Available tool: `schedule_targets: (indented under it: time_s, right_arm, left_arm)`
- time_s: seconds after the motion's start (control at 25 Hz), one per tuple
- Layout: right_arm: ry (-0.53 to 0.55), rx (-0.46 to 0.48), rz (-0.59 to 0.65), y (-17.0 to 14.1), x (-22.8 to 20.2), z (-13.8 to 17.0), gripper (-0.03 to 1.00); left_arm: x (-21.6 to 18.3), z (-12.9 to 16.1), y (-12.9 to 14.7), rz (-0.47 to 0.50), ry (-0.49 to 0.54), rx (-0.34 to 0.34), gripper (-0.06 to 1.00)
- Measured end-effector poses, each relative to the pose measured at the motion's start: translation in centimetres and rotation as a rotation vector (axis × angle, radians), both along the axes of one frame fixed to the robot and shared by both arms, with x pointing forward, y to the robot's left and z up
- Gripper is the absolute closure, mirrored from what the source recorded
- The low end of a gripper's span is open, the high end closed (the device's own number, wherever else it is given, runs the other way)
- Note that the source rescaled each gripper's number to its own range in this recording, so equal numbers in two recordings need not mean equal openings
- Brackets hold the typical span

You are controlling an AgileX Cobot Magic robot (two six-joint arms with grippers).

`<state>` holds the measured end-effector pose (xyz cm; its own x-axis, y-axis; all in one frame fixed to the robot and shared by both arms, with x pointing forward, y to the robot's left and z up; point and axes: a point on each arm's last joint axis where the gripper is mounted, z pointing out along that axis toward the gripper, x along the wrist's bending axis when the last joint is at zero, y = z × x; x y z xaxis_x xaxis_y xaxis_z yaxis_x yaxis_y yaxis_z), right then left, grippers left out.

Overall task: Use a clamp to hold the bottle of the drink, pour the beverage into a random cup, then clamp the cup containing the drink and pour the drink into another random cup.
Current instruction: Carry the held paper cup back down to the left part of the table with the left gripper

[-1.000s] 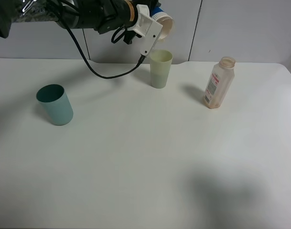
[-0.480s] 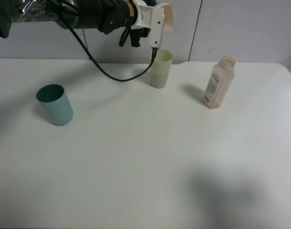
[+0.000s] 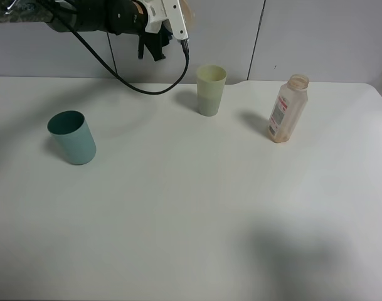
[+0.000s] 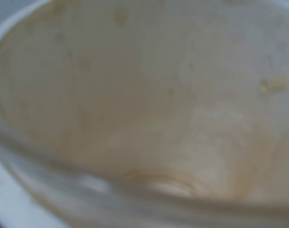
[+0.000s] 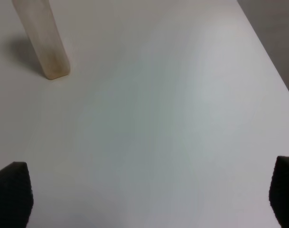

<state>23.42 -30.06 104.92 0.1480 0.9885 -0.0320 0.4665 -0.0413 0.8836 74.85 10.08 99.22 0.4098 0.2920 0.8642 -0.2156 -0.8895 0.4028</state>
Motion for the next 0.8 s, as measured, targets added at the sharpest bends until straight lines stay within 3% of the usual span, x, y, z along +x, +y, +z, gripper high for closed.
schedule_targets:
  time_s: [0.8]
  right_arm:
    - [0.000, 0.000, 0.000, 0.0, 0.0, 0.0, -0.03]
  left_arm:
    - [-1.0, -2.1, 1.2, 0.183, 0.293, -0.330, 0.92]
